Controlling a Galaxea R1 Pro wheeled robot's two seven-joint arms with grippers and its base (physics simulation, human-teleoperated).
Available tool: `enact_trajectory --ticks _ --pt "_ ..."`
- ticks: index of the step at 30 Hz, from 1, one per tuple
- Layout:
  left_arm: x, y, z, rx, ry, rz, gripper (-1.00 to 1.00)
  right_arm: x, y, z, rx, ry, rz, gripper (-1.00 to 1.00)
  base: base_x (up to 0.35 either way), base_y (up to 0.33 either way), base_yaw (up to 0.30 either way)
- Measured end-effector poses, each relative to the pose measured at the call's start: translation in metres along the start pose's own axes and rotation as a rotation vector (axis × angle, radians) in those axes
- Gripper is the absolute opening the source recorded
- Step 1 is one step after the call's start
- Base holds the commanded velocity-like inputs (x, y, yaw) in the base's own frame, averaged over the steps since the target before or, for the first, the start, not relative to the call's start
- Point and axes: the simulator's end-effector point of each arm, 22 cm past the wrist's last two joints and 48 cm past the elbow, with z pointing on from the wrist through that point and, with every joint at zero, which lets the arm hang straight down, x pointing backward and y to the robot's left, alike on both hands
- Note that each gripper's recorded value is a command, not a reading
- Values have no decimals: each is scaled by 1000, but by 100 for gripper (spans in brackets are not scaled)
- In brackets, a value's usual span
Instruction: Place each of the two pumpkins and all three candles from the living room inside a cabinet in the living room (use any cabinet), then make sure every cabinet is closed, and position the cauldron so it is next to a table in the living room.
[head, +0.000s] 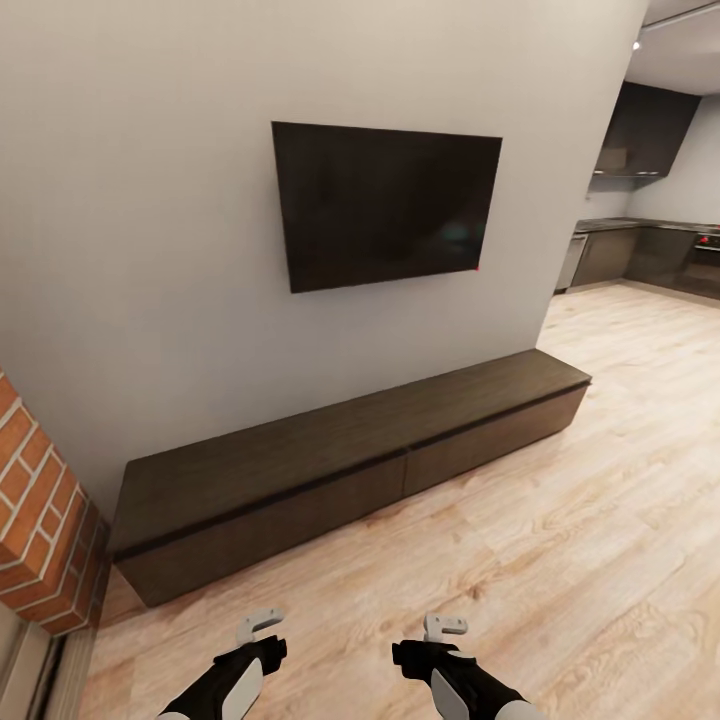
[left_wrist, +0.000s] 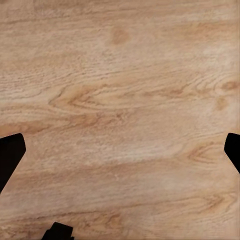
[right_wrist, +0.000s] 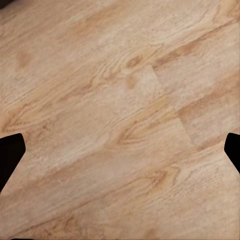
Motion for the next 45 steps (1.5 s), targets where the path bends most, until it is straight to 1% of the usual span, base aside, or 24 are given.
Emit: enact_trajectory --ticks 32,45 --pt "0 0 0 0 0 0 100 -1 0 0 1 -1 0 100 8 0 0" --pt "0 0 0 0 0 0 100 -1 0 0 -1 -2 1 100 277 0 0"
